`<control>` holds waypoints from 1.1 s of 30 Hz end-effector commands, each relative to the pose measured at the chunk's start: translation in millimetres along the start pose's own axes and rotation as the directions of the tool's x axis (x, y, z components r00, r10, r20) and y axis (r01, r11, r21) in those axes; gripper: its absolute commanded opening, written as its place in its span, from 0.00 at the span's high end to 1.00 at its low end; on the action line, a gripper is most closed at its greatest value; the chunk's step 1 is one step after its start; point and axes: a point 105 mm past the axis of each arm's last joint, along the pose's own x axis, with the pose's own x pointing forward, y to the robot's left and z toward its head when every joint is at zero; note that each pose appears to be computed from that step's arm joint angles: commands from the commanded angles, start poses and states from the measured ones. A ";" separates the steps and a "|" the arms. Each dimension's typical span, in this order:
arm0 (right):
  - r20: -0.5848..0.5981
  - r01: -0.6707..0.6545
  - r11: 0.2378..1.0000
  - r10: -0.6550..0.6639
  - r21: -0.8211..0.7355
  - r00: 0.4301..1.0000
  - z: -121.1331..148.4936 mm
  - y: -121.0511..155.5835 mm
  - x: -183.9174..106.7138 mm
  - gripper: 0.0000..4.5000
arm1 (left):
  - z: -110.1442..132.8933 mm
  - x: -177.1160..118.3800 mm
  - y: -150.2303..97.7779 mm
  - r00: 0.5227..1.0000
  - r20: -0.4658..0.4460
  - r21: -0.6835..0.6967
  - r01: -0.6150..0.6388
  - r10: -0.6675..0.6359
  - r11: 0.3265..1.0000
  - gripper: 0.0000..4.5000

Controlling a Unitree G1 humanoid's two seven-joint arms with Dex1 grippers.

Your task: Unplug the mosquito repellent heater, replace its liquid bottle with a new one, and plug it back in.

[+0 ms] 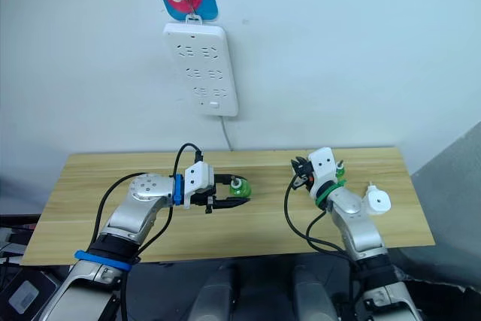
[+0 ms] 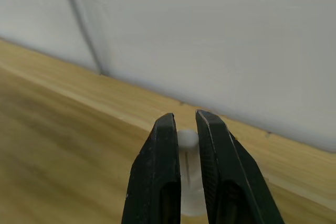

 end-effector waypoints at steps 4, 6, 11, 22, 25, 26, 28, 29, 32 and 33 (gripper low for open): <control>0.046 0.059 0.998 -0.059 0.001 0.997 -10.2 -7.8 8.2 0.97 | 12.0 -6.6 2.8 1.000 0.015 0.033 0.002 -0.003 0.999 0.49; 0.035 0.055 0.998 -0.055 0.017 0.998 -17.4 -6.5 9.3 0.97 | 12.8 -6.7 1.4 1.000 0.015 0.031 0.006 -0.007 0.999 0.49; 0.010 0.041 0.998 -0.041 0.053 0.999 -31.1 -1.1 11.3 0.97 | 13.0 -6.1 -2.2 1.000 0.012 0.027 0.016 -0.017 0.999 0.49; 0.022 0.021 1.000 -0.020 -0.003 1.000 -34.5 -2.1 6.7 0.42 | 15.4 -1.1 -1.4 1.000 0.018 0.027 0.025 -0.025 0.999 0.49; 0.086 -0.023 0.999 0.025 -0.033 0.996 -15.7 0.9 2.8 0.18 | 13.7 -1.0 -3.2 0.999 0.018 0.021 0.029 -0.029 0.999 0.49; 0.103 -0.046 0.998 0.050 -0.040 0.993 -9.1 3.3 0.4 0.09 | 13.2 -1.1 -3.6 0.999 0.019 0.019 0.030 -0.030 0.999 0.49; 0.125 -0.096 0.994 0.102 -0.053 0.987 4.0 8.0 -6.3 0.00 | 12.6 -1.5 -3.6 0.999 0.020 0.016 0.032 -0.032 0.999 0.49; 0.118 -0.160 0.986 0.165 -0.049 0.979 10.9 13.8 -12.7 0.00 | 12.7 -1.6 -3.4 0.999 0.023 0.016 0.036 -0.037 0.999 0.49; 0.088 -0.362 0.932 0.362 -0.010 0.928 31.8 35.1 -37.1 0.00 | 14.5 0.3 -5.3 0.997 0.032 0.032 0.068 -0.069 0.997 0.49; 0.072 -0.441 0.898 0.440 -0.006 0.895 40.4 44.0 -47.0 0.05 | 16.8 1.3 -6.6 0.995 0.037 0.042 0.091 -0.093 0.995 0.49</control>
